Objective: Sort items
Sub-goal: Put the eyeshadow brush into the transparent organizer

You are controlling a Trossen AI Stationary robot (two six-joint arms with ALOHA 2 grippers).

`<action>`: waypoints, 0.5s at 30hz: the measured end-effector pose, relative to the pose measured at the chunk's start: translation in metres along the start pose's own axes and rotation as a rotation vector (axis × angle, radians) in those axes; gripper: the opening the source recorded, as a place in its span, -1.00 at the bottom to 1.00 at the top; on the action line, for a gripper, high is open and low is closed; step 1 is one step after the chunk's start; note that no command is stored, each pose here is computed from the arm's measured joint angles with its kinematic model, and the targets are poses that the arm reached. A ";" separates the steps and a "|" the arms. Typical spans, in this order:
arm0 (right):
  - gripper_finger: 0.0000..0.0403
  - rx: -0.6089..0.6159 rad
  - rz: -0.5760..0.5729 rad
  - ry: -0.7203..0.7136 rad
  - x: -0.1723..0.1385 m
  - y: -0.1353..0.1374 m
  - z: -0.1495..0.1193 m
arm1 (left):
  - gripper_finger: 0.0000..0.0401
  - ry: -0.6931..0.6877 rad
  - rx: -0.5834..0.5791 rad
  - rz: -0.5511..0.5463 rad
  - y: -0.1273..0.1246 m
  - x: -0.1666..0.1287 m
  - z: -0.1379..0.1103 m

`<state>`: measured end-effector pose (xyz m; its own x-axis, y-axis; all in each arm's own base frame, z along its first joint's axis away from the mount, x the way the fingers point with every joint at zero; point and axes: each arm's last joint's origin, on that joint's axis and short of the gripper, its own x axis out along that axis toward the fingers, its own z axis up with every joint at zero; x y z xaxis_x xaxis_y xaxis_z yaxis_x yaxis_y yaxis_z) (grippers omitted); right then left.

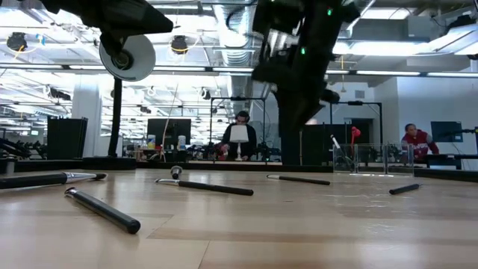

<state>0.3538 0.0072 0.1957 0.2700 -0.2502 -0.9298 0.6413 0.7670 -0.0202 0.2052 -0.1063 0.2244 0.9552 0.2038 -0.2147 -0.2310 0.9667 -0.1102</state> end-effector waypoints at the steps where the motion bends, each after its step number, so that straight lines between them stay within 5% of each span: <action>1: -0.48 -0.003 0.001 0.001 0.004 0.001 0.001 | -0.97 0.000 0.000 0.000 0.000 0.000 0.000; 15: -0.38 -0.032 -0.027 0.118 0.059 -0.004 0.005 | -0.97 0.011 0.033 -0.019 0.000 -0.001 0.000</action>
<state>0.3709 -0.0139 0.1426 0.1653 -0.2017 -0.9654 0.6234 0.7799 -0.0562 0.2040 -0.1065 0.2246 0.9571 0.1842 -0.2237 -0.2069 0.9749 -0.0825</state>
